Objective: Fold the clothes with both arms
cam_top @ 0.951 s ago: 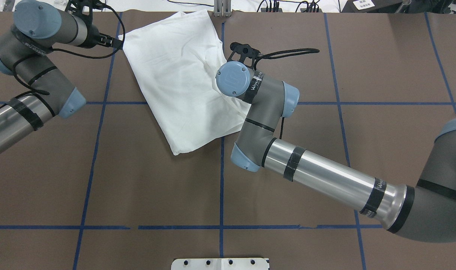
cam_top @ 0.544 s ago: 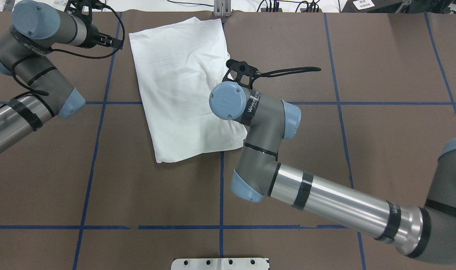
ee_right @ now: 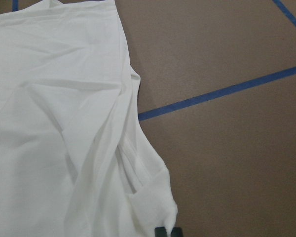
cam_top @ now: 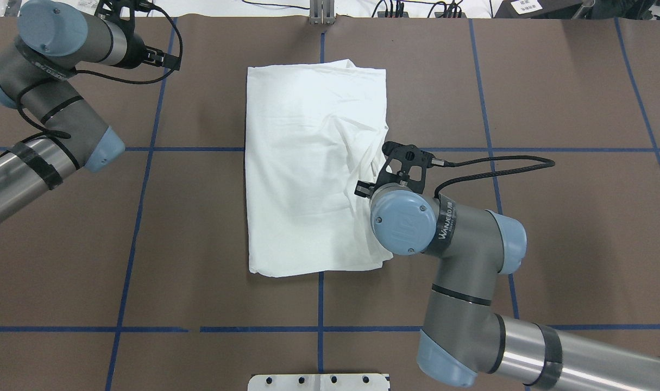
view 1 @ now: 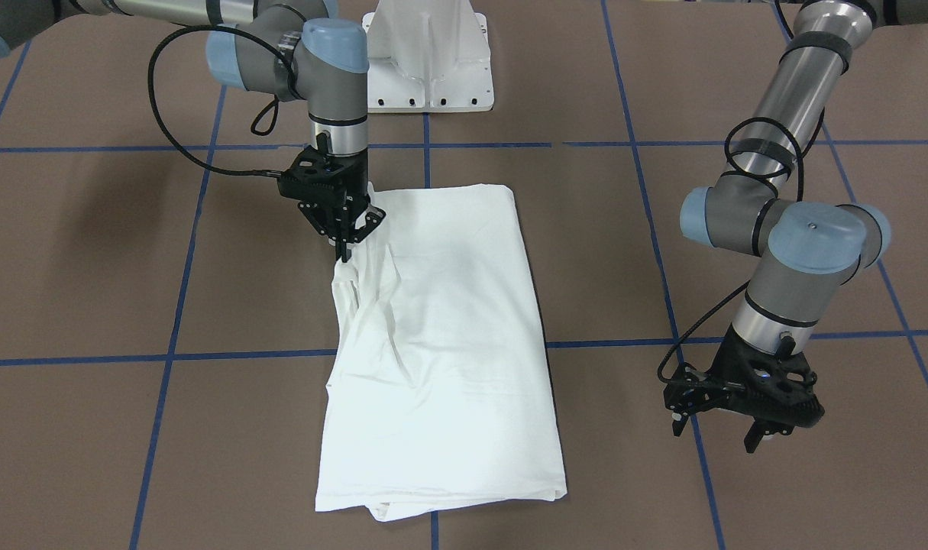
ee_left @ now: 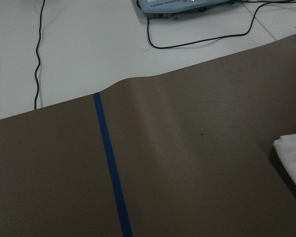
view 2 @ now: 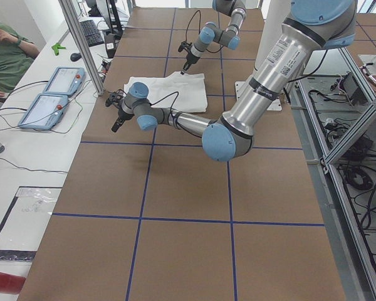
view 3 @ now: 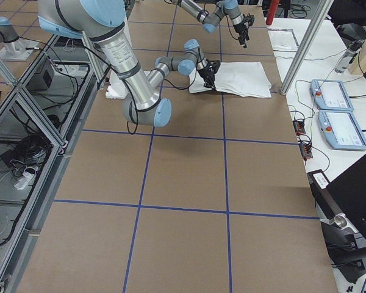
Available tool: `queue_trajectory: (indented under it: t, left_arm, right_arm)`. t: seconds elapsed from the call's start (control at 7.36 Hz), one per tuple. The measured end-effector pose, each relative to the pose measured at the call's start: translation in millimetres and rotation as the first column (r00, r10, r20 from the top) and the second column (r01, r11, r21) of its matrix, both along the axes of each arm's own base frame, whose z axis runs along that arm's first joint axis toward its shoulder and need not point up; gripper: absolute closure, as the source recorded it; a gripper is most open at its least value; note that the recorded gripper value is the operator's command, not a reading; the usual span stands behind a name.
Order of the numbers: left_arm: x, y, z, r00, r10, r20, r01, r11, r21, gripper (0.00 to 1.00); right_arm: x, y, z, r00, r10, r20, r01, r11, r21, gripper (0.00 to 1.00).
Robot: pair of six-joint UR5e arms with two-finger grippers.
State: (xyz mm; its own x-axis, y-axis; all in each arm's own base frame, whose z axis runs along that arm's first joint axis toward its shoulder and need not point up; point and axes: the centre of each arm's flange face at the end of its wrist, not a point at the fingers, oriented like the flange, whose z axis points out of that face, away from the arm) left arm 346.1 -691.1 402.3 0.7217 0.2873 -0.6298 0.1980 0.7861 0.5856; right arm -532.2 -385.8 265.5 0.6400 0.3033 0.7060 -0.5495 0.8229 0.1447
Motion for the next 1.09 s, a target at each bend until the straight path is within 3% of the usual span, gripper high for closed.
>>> queue_trajectory:
  t: [0.27, 0.68, 0.82, 1.09]
  left_arm:
    - [-1, 2, -2, 1.0, 0.001, -0.004, -0.001, 1.0, 0.005, 0.0]
    - [-1, 3, -4, 1.0, 0.003, -0.006, -0.003, 1.0, 0.008, 0.0]
    - [0, 3, -4, 1.0, 0.004, -0.006, -0.004, 1.0, 0.008, 0.0]
    - [0, 4, -4, 1.0, 0.005, -0.006, -0.004, 1.0, 0.008, 0.0]
  right_arm:
    - [8, 4, 2, 1.0, -0.01, -0.006, 0.011, 1.0, 0.006, 0.0]
    - [-8, -41, -30, 0.996, -0.063, -0.065, 0.065, 0.997, 0.03, 0.0]
    - [-31, -58, -44, 0.994, -0.069, -0.088, 0.071, 0.997, 0.017, 0.03]
    - [-64, -76, -45, 0.986, -0.08, -0.143, 0.078, 0.997, -0.018, 0.2]
